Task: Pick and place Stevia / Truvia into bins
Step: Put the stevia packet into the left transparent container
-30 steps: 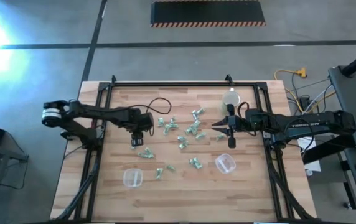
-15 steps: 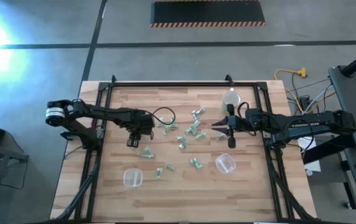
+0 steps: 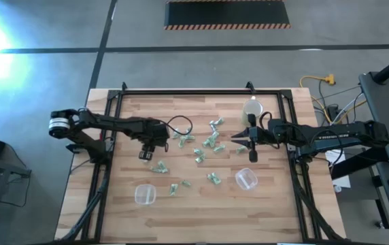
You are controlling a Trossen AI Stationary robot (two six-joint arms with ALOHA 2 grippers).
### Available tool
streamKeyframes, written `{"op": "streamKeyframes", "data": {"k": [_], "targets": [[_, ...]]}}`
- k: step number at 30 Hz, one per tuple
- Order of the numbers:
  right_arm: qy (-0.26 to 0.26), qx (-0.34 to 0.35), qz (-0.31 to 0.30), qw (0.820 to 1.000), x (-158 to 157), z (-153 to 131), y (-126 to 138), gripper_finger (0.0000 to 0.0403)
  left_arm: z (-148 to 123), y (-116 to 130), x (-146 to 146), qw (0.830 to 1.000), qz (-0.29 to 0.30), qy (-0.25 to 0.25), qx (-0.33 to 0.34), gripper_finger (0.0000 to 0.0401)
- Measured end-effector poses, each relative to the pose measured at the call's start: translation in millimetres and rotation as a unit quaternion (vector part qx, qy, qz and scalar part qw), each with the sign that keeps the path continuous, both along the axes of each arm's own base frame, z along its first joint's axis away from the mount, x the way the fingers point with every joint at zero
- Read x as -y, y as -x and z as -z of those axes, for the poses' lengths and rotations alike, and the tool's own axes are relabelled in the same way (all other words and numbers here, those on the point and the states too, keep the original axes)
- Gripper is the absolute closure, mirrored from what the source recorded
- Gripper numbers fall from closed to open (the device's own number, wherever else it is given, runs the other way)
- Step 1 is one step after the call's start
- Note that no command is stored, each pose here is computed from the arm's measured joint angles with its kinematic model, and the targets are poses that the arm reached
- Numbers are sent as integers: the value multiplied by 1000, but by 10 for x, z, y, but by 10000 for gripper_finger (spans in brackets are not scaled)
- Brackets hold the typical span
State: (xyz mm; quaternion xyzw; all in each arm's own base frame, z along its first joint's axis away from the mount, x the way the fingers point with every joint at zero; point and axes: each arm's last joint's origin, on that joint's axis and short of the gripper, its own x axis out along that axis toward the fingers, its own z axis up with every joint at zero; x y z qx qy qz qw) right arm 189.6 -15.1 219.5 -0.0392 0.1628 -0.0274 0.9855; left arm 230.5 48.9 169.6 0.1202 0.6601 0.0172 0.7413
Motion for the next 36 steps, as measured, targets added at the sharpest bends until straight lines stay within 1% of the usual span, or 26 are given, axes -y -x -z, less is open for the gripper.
{"op": "streamKeyframes", "data": {"k": [2,6,9,12,14,15,19,21,24,26,30,36], "targets": [[3,-1,-1,1000,0,2,1,346,-35,-10,-9,999,-34,4,10,253],[5,-1,-1,1000,0,7,2,346,-64,19,-29,995,-95,12,8,253],[4,-2,-2,1000,0,9,2,346,-54,34,-58,989,-142,21,18,253],[2,-1,-1,1000,0,9,2,346,-34,53,-124,980,-196,33,25,253],[-2,0,1,1000,0,8,2,346,-18,74,-164,975,-218,36,23,253],[-3,1,1,1000,0,7,2,346,-12,86,-174,975,-216,36,18,253],[-6,2,2,1000,1,6,1,346,1,119,-163,989,-143,30,-11,253],[-6,2,2,1000,0,8,2,346,2,129,-162,991,-130,24,-19,253],[-6,2,2,1000,0,8,2,346,20,161,-165,990,-134,17,-30,253],[-6,2,2,1000,0,8,2,346,33,163,-165,989,-148,17,-26,253],[-4,1,2,1000,1,14,3,346,66,153,-153,985,-167,42,-17,253],[-4,1,1,1000,0,14,3,346,180,64,-169,985,-168,47,-13,253]]}}
